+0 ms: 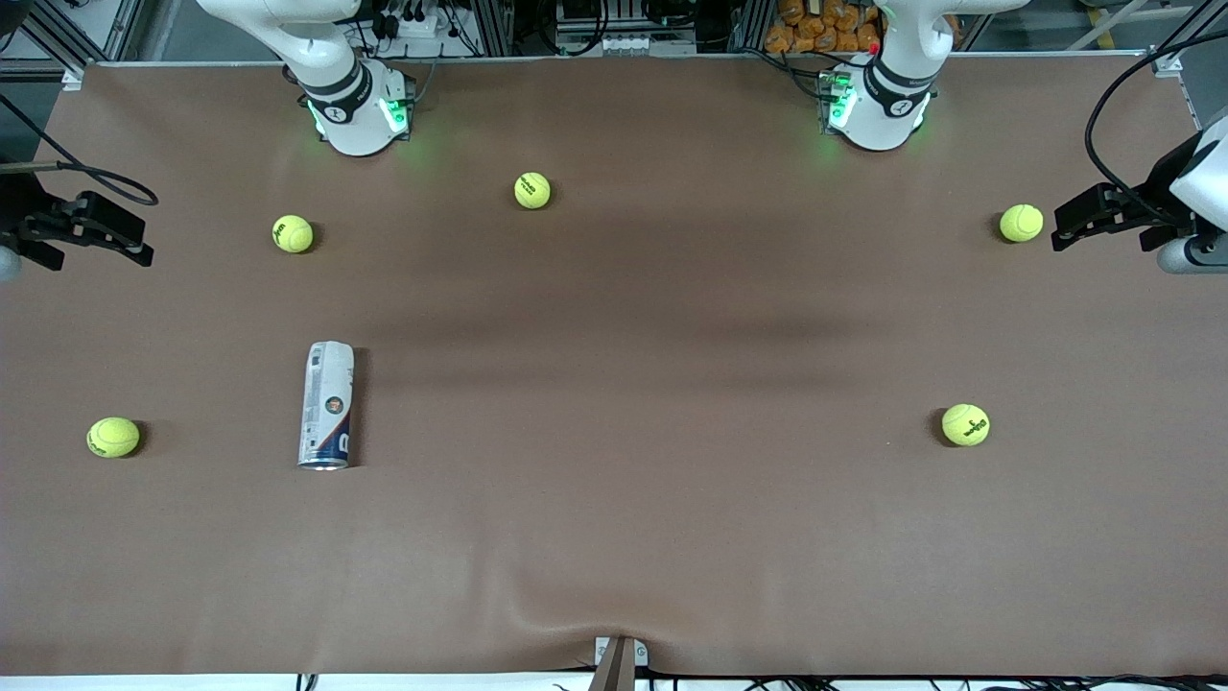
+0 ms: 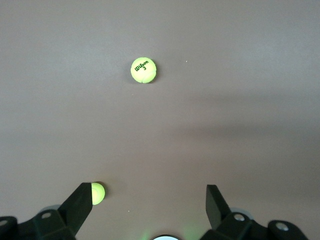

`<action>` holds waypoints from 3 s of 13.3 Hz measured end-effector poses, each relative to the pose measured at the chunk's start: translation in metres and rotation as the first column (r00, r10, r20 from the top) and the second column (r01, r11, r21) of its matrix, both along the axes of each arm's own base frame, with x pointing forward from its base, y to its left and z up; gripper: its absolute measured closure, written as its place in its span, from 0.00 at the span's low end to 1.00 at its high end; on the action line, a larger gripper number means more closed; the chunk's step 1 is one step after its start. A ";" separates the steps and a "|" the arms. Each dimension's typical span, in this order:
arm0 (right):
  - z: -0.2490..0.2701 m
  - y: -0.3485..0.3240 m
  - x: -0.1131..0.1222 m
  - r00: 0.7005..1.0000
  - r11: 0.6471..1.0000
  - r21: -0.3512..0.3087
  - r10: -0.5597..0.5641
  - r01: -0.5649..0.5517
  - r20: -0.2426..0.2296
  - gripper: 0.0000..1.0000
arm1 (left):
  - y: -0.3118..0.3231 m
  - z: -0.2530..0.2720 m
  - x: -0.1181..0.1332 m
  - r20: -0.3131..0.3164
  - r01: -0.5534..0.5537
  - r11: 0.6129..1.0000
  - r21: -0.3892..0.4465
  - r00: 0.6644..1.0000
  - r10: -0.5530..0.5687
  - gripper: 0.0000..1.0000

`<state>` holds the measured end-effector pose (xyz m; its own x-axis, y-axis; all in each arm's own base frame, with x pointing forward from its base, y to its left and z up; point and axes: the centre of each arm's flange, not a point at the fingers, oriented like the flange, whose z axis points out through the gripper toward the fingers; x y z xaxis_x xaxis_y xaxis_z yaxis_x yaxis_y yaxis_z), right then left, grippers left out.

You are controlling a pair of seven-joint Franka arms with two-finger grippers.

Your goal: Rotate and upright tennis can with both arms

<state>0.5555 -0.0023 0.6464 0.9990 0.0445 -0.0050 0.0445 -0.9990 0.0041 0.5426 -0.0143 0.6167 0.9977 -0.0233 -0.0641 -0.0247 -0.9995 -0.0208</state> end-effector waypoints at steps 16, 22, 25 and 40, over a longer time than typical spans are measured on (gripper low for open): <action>0.022 0.005 -0.022 1.000 1.000 0.023 0.006 -0.006 -0.005 0.00 | 0.000 0.000 0.000 0.000 -0.001 1.000 0.000 1.000 0.001 0.00; 0.011 0.003 -0.019 0.999 1.000 0.024 0.003 -0.002 -0.033 0.00 | -0.007 0.000 0.000 0.000 0.012 1.000 0.000 1.000 -0.012 0.00; -0.028 0.003 -0.001 0.994 1.000 0.025 0.004 -0.001 -0.108 0.00 | -0.011 0.000 0.000 0.001 0.020 1.000 0.000 1.000 -0.020 0.00; -0.341 0.019 0.070 0.971 1.000 0.027 0.022 -0.016 -0.237 0.00 | -0.005 0.001 0.000 0.002 0.009 1.000 0.000 1.000 -0.009 0.00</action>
